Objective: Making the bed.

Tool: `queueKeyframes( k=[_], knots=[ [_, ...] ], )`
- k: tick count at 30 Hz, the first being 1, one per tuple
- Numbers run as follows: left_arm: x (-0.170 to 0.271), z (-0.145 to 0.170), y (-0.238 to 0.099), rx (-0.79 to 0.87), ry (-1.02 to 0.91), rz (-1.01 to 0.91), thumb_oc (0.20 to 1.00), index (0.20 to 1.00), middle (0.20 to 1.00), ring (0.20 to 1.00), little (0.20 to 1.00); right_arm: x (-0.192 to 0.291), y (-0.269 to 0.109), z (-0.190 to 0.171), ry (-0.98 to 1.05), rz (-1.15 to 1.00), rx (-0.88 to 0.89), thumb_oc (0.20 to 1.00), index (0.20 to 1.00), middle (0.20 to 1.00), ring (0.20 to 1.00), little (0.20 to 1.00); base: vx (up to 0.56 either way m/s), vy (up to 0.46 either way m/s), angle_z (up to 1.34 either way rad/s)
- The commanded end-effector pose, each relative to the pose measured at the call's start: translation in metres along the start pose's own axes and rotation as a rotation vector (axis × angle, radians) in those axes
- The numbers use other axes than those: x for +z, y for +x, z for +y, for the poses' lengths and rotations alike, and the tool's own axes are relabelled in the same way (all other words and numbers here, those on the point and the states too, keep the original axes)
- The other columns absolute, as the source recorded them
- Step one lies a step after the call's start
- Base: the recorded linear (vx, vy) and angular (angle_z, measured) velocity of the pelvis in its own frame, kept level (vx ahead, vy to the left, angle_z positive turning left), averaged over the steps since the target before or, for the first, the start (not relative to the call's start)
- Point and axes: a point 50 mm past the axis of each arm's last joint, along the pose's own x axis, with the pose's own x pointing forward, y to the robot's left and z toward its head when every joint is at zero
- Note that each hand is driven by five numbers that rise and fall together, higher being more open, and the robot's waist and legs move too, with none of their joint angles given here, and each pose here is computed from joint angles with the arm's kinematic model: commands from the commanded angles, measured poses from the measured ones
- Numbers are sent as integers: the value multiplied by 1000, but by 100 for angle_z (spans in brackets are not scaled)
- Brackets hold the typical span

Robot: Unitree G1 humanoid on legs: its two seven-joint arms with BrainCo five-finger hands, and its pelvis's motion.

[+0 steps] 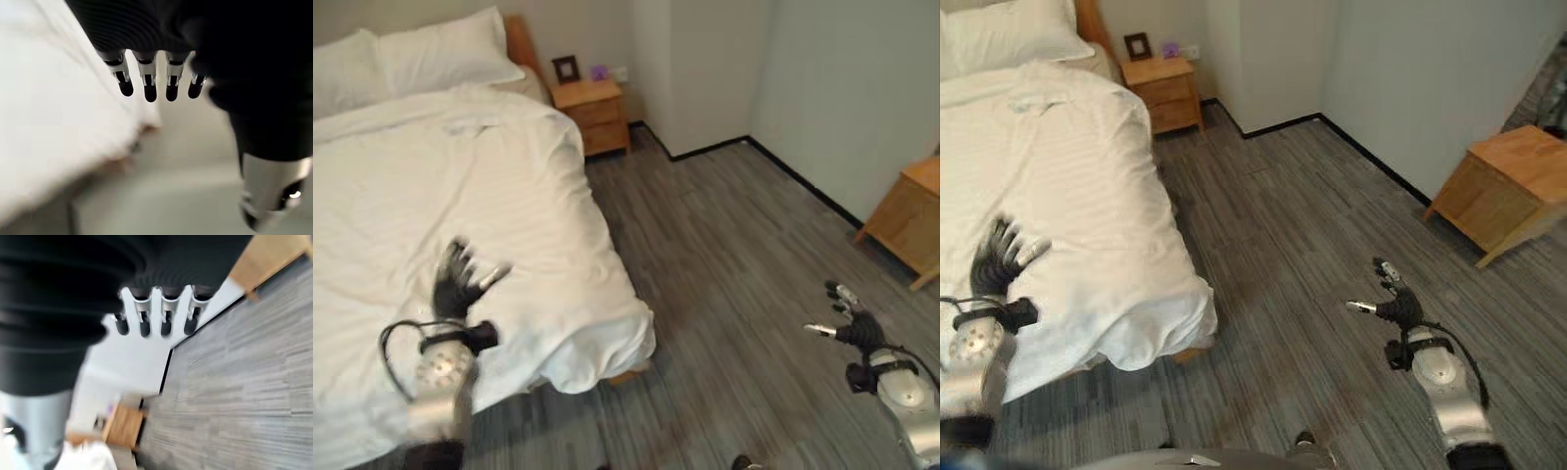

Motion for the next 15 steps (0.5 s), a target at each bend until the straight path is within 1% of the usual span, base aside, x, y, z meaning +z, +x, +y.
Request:
queueKeyframes(
  k=[1, 2, 3, 4, 5, 6, 7, 11, 13, 15],
  knots=[
    [-44, 24, 19, 44, 116, 176, 1000, 1000, 1000, 1000, 1000, 60, 23, 22, -7, -240, 117, 1000, 1000, 1000, 1000, 1000, -74, -365, -137],
    [-44, 24, 20, 44, 116, 176, 1000, 1000, 1000, 1000, 1000, 60, 23, 22, -7, -241, 116, 1000, 1000, 1000, 1000, 1000, 6, -363, -182],
    [-53, 13, 17, 12, 101, 216, 1000, 1000, 1000, 1000, 1000, 67, 25, 27, -27, -268, 159, 1000, 1000, 1000, 1000, 1000, 69, -163, -165],
    [-53, 13, 18, 11, 100, 215, 1000, 1000, 1000, 1000, 1000, 67, 26, 27, -27, -269, 158, 1000, 1000, 1000, 1000, 1000, 158, -278, -125],
    [-58, 6, 17, -25, 92, 238, 1000, 1000, 1000, 1000, 1000, 80, 28, 33, -46, -319, 186, 1000, 1000, 1000, 1000, 1000, 89, -105, -70],
    [-58, 6, 18, -25, 92, 238, 1000, 1000, 1000, 1000, 1000, 80, 28, 33, -47, -319, 186, 1000, 1000, 1000, 1000, 1000, 201, -184, -68],
    [-61, -4, 20, -64, 82, 255, 1000, 1000, 1000, 1000, 1000, 93, 30, 38, -63, -365, 200, 1000, 1000, 1000, 1000, 1000, 173, -109, -76],
    [-67, -18, 23, -118, 70, 276, 1000, 1000, 1000, 1000, 1000, 110, 34, 47, -92, -434, 205, 1000, 1000, 1000, 1000, 1000, 249, -101, -86],
    [-68, -21, 23, -128, 71, 284, 1000, 1000, 1000, 1000, 1000, 114, 35, 49, -111, -449, 213, 1000, 1000, 1000, 1000, 1000, 407, 15, -13],
    [-69, -28, 21, -169, 62, 291, 1000, 1000, 1000, 1000, 1000, 114, 33, 51, -131, -457, 214, 1000, 1000, 1000, 1000, 1000, 492, 33, -70]
  ],
)
